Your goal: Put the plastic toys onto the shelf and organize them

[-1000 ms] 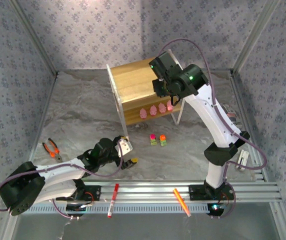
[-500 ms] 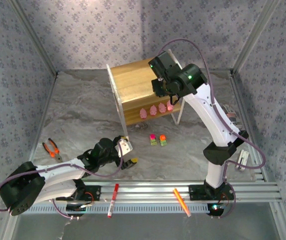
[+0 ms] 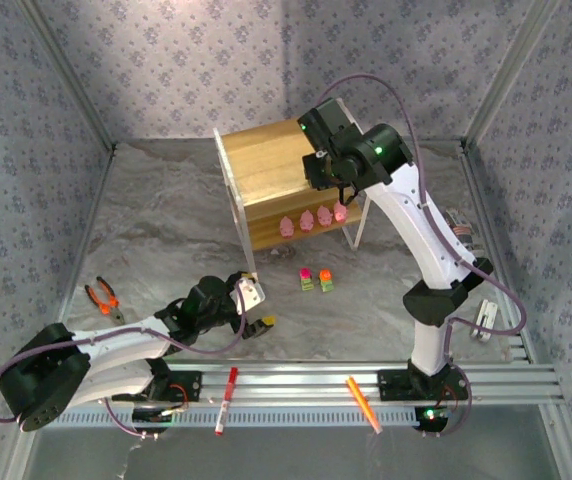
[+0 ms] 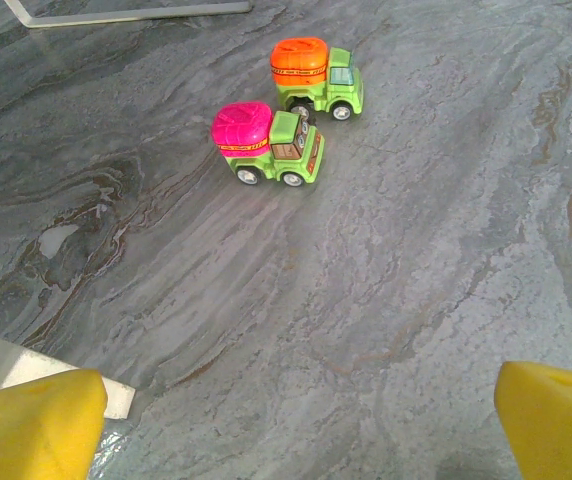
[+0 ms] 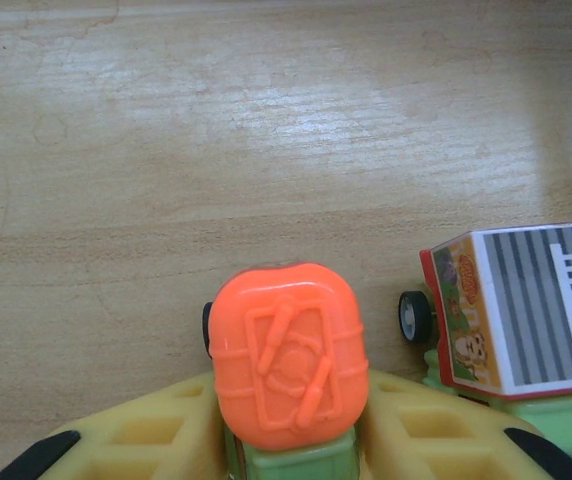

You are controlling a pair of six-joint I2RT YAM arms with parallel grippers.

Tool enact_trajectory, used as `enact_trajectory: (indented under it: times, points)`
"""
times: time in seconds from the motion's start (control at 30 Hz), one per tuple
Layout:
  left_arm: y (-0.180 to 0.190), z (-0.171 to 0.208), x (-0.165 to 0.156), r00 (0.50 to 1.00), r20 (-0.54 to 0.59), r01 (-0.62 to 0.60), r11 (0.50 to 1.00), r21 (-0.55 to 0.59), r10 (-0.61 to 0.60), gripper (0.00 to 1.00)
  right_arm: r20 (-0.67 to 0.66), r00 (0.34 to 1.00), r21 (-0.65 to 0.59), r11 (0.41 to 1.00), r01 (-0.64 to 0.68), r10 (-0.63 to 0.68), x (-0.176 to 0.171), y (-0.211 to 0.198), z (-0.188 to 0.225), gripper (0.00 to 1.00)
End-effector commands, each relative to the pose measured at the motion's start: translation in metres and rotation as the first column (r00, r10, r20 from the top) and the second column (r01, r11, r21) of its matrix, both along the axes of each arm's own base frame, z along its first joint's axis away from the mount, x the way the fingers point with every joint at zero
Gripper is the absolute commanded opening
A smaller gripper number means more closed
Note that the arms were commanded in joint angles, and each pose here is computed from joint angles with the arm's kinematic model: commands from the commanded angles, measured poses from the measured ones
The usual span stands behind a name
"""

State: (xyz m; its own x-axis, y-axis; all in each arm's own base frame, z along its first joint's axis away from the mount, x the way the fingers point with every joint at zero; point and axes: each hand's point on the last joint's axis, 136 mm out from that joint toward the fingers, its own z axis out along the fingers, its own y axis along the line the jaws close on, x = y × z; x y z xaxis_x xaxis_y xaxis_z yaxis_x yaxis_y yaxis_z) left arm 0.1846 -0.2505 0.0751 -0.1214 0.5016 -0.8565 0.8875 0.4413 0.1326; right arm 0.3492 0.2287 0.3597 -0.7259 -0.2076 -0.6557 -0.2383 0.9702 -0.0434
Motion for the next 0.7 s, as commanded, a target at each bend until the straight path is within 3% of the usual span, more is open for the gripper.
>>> enact_trajectory:
  times: [0.0,0.17,0.67]
  points:
    - [-0.004,0.010,0.001,0.999,0.040,0.013,1.000,-0.022,-0.012,1.00,-0.009,1.000,-0.025,1.000,-0.010,0.010,0.000,-0.003,-0.002,0.38]
    - [-0.004,0.010,0.000,0.999,0.039,0.013,1.000,-0.022,-0.012,1.00,0.001,1.000,-0.036,0.999,-0.008,0.008,-0.002,-0.004,0.000,0.46]
    - [-0.004,0.010,0.001,0.999,0.040,0.014,1.000,-0.021,-0.014,1.00,0.047,0.999,-0.029,0.999,-0.021,0.022,-0.009,-0.003,0.015,0.48]
